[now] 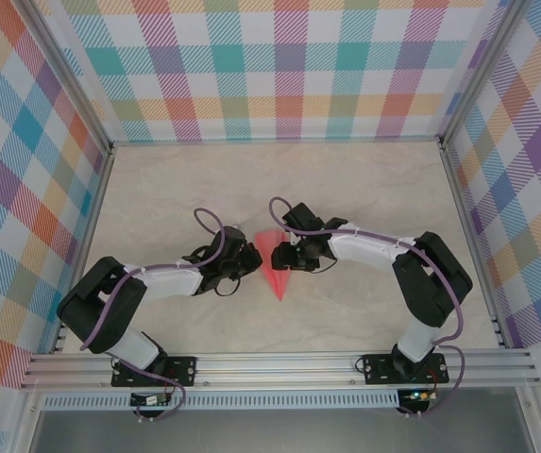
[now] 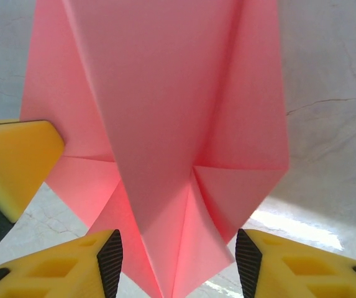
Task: Fold a paper plane with a square sheet of paper (pick it up from the middle)
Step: Move the paper plane to the top-center of the table.
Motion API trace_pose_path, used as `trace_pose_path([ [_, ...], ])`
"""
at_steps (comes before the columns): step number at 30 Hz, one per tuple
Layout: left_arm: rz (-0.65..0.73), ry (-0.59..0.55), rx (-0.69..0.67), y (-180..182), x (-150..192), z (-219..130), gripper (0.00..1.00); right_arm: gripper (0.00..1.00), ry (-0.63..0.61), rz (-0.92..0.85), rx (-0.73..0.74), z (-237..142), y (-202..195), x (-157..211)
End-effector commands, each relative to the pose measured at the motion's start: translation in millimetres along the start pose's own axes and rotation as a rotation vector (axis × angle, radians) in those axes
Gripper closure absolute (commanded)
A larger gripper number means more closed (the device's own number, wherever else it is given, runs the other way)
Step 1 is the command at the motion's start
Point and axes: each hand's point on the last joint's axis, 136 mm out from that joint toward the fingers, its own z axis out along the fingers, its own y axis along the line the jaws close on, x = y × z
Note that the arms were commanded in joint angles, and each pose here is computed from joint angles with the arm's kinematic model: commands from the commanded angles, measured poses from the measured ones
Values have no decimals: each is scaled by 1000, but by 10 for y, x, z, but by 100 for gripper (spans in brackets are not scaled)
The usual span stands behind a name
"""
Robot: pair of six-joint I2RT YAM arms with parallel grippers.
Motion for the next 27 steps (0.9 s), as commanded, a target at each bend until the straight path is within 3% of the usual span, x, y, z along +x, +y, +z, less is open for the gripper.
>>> trace_pose_path([
  [1, -15, -11, -20, 82, -32, 21, 100, 48, 52, -36, -115, -8, 239, 71],
  [6, -15, -7, -14, 71, -25, 22, 100, 49, 80, -33, -227, -23, 420, 143],
  [19, -15, -3, -8, 57, -21, 16, 100, 52, 49, -7, -5, 175, 105, 110],
  [27, -15, 2, -11, 65, -10, 27, 100, 50, 52, -4, -13, 204, 119, 114],
])
